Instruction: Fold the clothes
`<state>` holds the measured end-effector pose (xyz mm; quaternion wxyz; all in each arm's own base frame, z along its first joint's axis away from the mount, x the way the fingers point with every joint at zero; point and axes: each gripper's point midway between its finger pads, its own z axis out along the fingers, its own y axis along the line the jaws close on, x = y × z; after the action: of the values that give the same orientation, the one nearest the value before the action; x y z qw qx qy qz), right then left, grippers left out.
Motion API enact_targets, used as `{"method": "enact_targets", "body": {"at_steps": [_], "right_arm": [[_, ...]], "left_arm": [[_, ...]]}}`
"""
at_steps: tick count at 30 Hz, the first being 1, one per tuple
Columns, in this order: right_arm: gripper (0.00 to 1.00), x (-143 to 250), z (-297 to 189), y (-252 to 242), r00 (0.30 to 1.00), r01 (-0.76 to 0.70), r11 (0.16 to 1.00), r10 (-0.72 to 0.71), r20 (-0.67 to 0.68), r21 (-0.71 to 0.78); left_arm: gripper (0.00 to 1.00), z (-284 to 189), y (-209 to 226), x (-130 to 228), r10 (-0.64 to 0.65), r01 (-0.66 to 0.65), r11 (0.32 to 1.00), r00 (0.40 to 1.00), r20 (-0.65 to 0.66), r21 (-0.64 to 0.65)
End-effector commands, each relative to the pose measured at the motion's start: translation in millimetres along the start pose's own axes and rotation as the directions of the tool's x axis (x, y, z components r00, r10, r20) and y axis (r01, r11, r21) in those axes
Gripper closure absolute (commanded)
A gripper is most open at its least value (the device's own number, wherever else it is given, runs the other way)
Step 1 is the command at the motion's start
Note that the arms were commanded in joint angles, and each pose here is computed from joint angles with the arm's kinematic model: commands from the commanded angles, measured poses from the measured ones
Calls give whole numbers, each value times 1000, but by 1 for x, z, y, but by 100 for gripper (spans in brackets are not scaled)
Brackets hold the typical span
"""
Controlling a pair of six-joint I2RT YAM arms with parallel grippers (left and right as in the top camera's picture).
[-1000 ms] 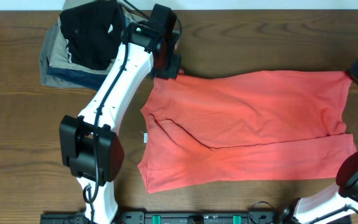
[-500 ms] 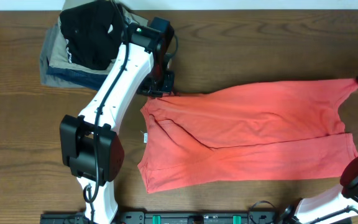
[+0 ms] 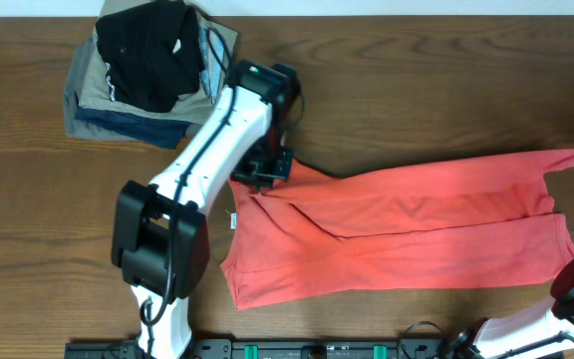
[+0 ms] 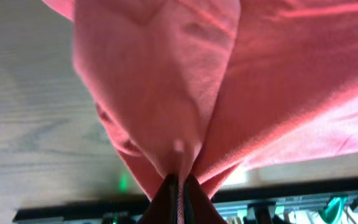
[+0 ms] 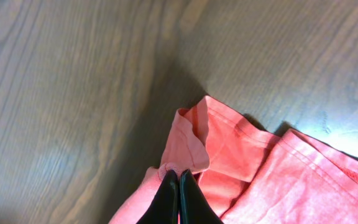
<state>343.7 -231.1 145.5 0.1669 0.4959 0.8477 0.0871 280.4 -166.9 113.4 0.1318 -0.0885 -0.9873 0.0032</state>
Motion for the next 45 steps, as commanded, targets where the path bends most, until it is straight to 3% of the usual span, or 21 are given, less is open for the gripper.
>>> {"method": "enact_targets", "body": {"at_steps": [1,13,23,38,45], "right_arm": [[99,-10,-15,-8,997,-48,998,45,68,45],[99,-13,-17,-18,993,-92,994,87,74,57],[99,-4,-20,-46,985,-169,973,162,55,156],[99,15,-30,-85,975,-211,941,222,-13,264],[99,24,-36,-114,958,-272,869,287,26,414]], "left_arm": [[94,-8,-12,21,19,-19,1000,1000,6,-9],[94,-1,8,69,-16,17,997,1000,21,-74],[94,11,12,79,-60,58,994,998,-19,-92],[94,67,7,84,-83,81,996,994,-76,-30],[94,82,12,92,-89,85,995,991,-104,-44]]}}
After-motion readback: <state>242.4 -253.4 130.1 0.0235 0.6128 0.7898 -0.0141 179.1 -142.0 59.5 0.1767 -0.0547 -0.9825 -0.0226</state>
